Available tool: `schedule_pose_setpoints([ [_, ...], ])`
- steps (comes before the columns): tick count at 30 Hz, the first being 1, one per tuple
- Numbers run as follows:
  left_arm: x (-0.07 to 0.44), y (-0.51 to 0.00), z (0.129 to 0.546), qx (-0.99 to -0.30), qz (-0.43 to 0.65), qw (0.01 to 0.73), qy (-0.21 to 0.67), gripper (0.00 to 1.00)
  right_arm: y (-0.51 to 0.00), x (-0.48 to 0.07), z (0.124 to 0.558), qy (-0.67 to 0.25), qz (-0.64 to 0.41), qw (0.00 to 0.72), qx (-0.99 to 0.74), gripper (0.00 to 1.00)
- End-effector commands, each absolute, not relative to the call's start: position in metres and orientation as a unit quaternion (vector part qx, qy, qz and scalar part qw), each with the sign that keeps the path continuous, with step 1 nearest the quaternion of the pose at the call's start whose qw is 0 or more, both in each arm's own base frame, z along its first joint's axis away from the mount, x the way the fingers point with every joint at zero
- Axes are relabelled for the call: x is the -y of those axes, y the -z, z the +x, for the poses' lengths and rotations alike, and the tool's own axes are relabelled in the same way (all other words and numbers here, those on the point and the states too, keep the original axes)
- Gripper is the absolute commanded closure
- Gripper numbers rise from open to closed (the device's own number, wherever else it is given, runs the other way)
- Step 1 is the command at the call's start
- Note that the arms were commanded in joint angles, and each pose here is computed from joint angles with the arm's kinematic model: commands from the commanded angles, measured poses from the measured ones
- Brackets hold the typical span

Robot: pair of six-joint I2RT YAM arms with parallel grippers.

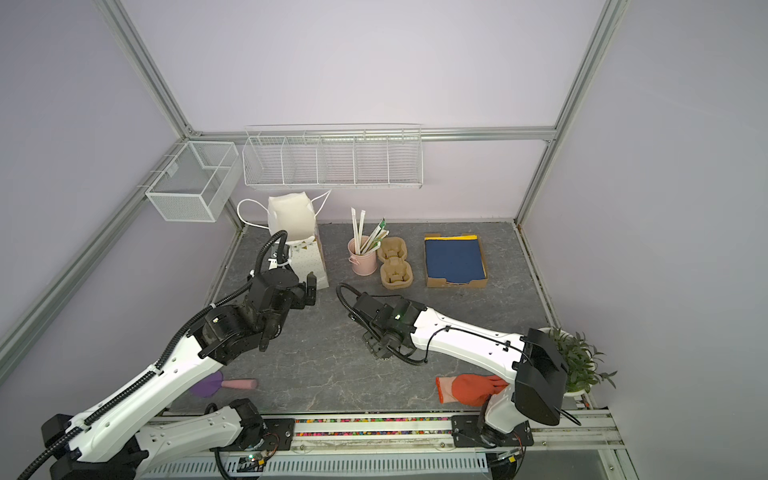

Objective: Pack the takeout coffee

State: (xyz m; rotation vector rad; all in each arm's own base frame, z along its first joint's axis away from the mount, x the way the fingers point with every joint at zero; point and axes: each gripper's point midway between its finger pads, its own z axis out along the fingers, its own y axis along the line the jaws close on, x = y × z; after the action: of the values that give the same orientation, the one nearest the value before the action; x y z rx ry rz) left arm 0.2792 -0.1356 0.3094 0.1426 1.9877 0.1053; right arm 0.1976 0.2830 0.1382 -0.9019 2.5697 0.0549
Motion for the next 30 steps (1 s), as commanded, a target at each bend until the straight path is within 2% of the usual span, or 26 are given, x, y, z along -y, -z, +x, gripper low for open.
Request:
schedule_pose_setpoints([
  [1, 0.136, -0.302, 0.280, -0.842, 0.066, 0.533, -0.049, 0.00, -0.135, -0.281, 0.195, -0.008, -0.325, 0.201, -0.924, 0.28],
  [8, 0.136, -0.302, 0.280, -0.842, 0.066, 0.533, -0.048, 0.00, -0.138, -0.279, 0.196, -0.006, -0.325, 0.204, -0.923, 0.28],
  [23, 0.138, -0.299, 0.280, -0.845, 0.070, 0.528, -0.047, 0.00, -0.110, -0.269, 0.176, -0.034, -0.311, 0.138, -0.940, 0.28],
  [30, 0.139, -0.297, 0.280, -0.846, 0.073, 0.526, -0.047, 0.00, -0.101, -0.256, 0.172, -0.012, -0.314, 0.113, -0.943, 0.29],
])
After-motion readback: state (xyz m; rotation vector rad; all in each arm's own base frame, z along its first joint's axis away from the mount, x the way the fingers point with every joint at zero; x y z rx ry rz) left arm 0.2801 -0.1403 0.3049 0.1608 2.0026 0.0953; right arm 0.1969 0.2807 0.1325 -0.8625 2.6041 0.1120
